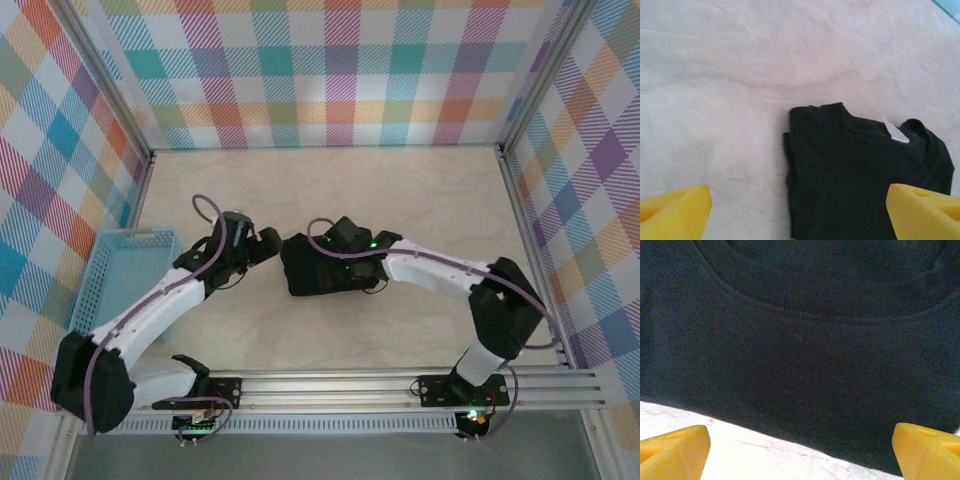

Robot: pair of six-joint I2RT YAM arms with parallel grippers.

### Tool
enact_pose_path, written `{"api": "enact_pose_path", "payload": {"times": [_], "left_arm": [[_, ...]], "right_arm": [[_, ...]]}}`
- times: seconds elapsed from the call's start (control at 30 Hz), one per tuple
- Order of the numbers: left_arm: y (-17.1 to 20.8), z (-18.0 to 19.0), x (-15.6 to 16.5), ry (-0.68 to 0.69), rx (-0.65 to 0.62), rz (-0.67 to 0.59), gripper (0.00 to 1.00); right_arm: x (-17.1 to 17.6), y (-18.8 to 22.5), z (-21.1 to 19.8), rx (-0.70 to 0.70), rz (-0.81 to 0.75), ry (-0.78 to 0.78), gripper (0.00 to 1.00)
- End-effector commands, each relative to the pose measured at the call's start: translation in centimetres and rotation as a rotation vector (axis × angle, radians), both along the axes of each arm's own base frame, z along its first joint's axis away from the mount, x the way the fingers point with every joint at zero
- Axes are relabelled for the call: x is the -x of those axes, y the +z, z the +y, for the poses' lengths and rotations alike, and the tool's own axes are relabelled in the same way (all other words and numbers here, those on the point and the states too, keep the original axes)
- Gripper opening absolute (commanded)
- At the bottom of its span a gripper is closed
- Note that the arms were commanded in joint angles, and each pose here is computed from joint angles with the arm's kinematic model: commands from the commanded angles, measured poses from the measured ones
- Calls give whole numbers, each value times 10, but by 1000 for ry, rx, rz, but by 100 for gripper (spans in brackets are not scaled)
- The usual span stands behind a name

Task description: Fold the inside-out t-shirt

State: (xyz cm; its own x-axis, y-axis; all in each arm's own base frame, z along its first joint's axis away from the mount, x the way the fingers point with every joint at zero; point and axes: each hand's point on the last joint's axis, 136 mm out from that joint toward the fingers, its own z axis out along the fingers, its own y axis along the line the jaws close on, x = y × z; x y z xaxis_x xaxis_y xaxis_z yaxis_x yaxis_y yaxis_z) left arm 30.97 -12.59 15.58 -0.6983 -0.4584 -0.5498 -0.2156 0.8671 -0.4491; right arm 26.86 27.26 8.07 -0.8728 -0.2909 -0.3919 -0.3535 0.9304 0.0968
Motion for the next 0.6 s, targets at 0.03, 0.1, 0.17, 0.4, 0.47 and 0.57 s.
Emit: {"api": "enact_pose_path", "payload": {"times": [0.03, 0.1, 0.17, 0.4, 0.47, 0.57], "left_arm": [[7, 48, 27, 127, -124, -3, 92], [21, 59, 33, 160, -132, -46, 94], [32, 65, 37, 174, -134, -81, 97], [38, 69, 34, 175, -183, -63, 98], [34, 63, 27, 152, -185, -40, 98], [27, 38, 11, 58, -163, 0, 98]], "right_arm": [[-2, -30, 1, 54, 74, -49, 94], [-9, -40, 11, 54, 96, -70, 93], [-22, -45, 26, 40, 98, -85, 93], [-72, -25, 91, -67, 58, -55, 93], [-81, -7, 92, -85, 22, -46, 93], [-84, 28, 78, -112, -29, -46, 94]]}}
